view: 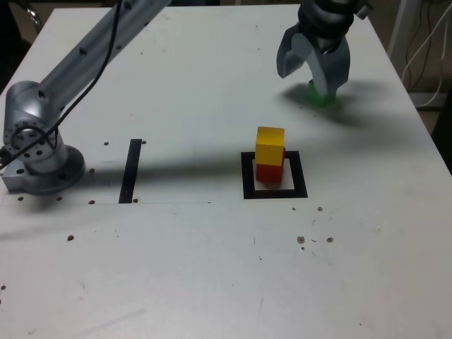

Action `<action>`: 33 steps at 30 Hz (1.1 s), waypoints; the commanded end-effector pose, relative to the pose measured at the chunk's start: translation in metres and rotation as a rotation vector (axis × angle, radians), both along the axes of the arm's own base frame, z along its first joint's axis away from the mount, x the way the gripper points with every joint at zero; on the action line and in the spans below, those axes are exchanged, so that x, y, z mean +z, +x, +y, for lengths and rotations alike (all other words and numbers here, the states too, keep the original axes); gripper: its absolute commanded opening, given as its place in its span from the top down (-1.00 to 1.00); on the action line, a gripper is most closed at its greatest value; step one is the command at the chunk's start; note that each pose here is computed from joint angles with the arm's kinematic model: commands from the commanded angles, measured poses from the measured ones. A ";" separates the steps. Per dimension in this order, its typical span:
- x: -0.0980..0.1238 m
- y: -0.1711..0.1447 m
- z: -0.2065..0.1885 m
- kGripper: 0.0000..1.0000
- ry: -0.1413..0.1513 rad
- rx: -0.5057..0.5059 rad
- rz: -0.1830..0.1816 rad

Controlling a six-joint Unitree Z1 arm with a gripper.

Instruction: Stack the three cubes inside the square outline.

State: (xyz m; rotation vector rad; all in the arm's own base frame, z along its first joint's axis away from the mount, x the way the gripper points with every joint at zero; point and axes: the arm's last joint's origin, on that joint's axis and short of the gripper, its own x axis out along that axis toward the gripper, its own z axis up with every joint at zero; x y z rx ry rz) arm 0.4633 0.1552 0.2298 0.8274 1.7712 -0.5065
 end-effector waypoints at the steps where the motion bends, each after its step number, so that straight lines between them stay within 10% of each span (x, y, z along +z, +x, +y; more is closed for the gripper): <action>1: -0.003 0.001 0.000 -0.68 -0.017 -0.005 0.010; 20: -0.021 0.009 0.004 0.05 -0.055 0.006 0.014; 33: -0.002 0.016 0.007 0.80 -0.003 0.098 -0.103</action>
